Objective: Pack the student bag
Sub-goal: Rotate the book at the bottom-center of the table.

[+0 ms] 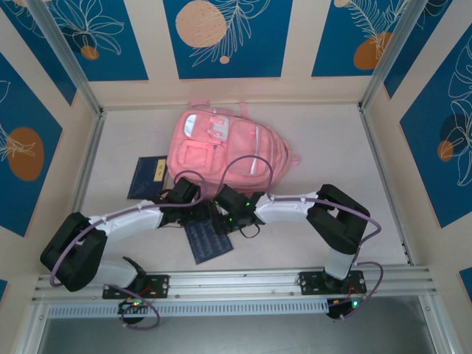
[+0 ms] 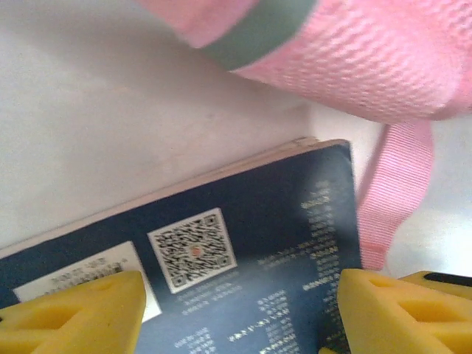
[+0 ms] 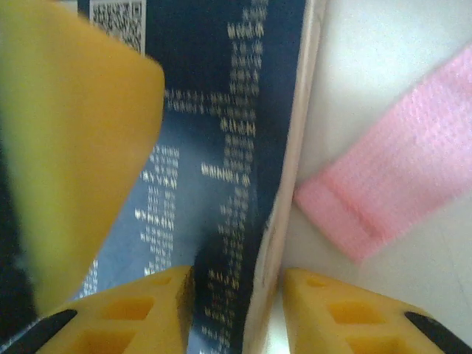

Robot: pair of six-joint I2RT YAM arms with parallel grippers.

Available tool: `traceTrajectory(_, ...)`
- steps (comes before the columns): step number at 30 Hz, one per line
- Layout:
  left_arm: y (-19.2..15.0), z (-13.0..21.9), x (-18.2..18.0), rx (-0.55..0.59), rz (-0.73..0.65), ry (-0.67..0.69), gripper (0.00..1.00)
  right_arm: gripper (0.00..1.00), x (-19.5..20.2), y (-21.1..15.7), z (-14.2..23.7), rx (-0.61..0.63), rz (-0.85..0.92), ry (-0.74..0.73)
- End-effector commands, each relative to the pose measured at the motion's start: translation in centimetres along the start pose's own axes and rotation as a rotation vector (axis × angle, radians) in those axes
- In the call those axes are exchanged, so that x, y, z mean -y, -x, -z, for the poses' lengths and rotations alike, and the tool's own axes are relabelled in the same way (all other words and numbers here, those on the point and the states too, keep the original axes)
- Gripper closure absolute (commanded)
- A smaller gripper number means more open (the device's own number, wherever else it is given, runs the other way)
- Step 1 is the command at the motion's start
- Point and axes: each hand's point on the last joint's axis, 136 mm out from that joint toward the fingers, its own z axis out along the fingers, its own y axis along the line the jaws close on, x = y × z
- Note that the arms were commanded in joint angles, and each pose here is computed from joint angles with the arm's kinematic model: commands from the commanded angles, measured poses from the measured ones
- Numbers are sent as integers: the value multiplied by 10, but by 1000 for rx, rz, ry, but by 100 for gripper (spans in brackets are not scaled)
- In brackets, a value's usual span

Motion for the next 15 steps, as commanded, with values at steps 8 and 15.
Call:
traceTrajectory(8, -29, 51, -33, 50, 54, 0, 30, 60, -1, -5, 20, -57, -148, 206)
traceTrajectory(15, -64, 36, -56, -4, 143, -49, 33, 59, 1, -6, 6, -141, -177, 238)
